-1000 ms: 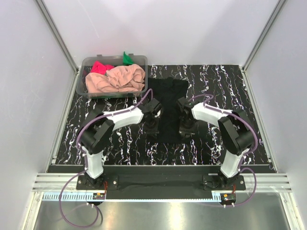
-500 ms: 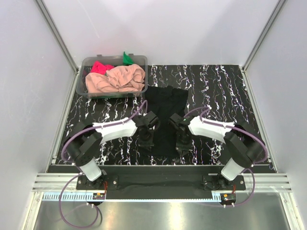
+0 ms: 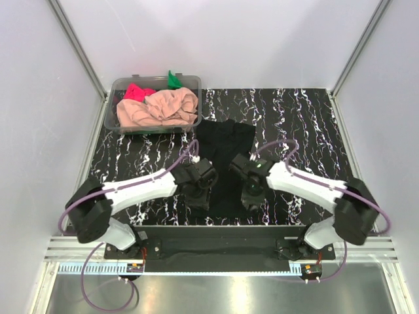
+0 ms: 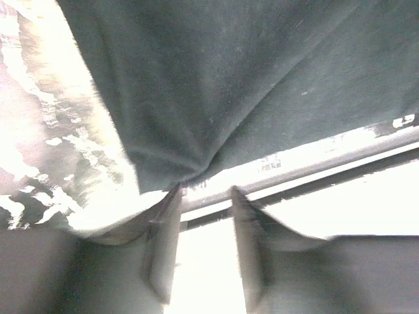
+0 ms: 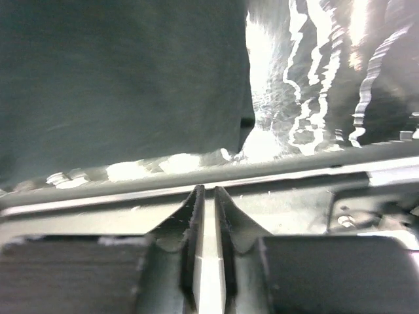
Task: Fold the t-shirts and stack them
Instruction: Fold the tshirt
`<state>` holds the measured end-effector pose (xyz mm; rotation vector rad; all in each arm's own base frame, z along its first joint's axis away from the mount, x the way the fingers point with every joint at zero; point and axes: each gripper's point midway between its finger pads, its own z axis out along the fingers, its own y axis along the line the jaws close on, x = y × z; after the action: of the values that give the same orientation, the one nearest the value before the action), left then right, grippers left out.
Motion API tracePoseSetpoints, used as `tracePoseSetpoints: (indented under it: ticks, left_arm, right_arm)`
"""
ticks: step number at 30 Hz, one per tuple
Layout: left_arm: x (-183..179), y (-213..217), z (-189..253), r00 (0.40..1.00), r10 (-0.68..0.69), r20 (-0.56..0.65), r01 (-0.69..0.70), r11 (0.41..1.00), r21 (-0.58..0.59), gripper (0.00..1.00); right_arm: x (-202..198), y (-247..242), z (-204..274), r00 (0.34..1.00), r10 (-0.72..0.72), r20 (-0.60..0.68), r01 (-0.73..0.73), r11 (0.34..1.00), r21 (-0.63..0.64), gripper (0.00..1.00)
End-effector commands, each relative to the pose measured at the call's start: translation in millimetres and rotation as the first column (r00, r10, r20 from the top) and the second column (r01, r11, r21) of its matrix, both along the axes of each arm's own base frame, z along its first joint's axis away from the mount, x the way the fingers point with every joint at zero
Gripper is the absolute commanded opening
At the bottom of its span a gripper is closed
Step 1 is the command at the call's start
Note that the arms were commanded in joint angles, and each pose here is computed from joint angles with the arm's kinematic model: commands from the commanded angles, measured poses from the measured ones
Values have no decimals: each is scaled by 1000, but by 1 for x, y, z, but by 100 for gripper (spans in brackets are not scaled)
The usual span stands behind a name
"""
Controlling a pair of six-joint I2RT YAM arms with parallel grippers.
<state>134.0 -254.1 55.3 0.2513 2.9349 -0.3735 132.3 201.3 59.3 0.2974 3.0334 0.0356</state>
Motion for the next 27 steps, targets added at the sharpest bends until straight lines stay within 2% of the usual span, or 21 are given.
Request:
tracePoseSetpoints:
  ticks: [1, 2, 4, 6, 8, 12, 13, 15, 16, 17, 18, 19, 20, 21, 22, 24, 27]
  left_arm:
    - [33, -4, 63, 980, 48, 193, -36, 997, -66, 45]
    - [38, -7, 84, 974, 59, 220, -39, 995, -91, 46]
    - [44, -4, 108, 958, 82, 274, -50, 991, -122, 45]
    - [47, 0, 131, 943, 105, 316, -57, 986, -158, 45]
    - [46, 2, 138, 937, 104, 335, -47, 984, -174, 44]
    - [40, 8, 118, 952, 52, 303, -12, 991, -132, 41]
    - [39, 9, 107, 958, 41, 282, -10, 994, -110, 41]
    - [38, -1, 104, 966, 22, 256, 13, 991, -135, 42]
    - [45, -7, 108, 964, 38, 265, 6, 986, -164, 43]
    - [49, -11, 108, 963, 53, 264, -4, 983, -183, 56]
    - [49, -19, 110, 969, 55, 239, 3, 972, -235, 61]
    - [63, -28, 112, 969, 104, 224, -28, 947, -321, 61]
    - [69, -31, 111, 972, 129, 197, -52, 934, -354, 61]
    - [73, -36, 112, 976, 145, 162, -70, 916, -395, 61]
    - [90, -36, 123, 966, 184, 183, -92, 903, -420, 61]
    - [111, -34, 121, 953, 186, 238, -91, 928, -361, 61]
    - [136, -35, 118, 958, 212, 191, -140, 932, -335, 61]
  right_arm:
    - [44, -1, 91, 953, -43, 299, 28, 998, 56, 19]
    - [57, 1, 125, 920, -68, 386, 31, 994, 101, 18]
    - [59, -11, 153, 896, -84, 436, 46, 994, 96, 16]
    - [62, -16, 182, 864, -126, 488, 61, 987, 146, 17]
    - [50, -21, 171, 881, -137, 454, 74, 985, 154, 14]
    - [30, -18, 123, 931, -125, 343, 83, 988, 134, 11]
    - [36, -11, 119, 923, -134, 360, 78, 983, 165, 11]
    - [41, -9, 118, 918, -99, 384, 45, 988, 149, 15]
    - [48, -5, 124, 905, -90, 415, 26, 987, 156, 16]
    - [56, 0, 136, 889, -45, 456, -29, 988, 155, 18]
    - [66, 2, 143, 874, -37, 484, -44, 987, 156, 19]
    - [71, 2, 147, 873, -21, 488, -60, 987, 150, 19]
    - [80, 3, 151, 871, 20, 491, -95, 987, 130, 21]
    - [97, -9, 152, 877, -21, 480, -51, 989, 137, 21]
    - [100, -3, 149, 903, -15, 430, -75, 979, 190, 21]
    - [124, -3, 163, 875, -4, 484, -126, 964, 235, 23]
    - [153, -19, 147, 862, 68, 502, -157, 978, 135, 25]
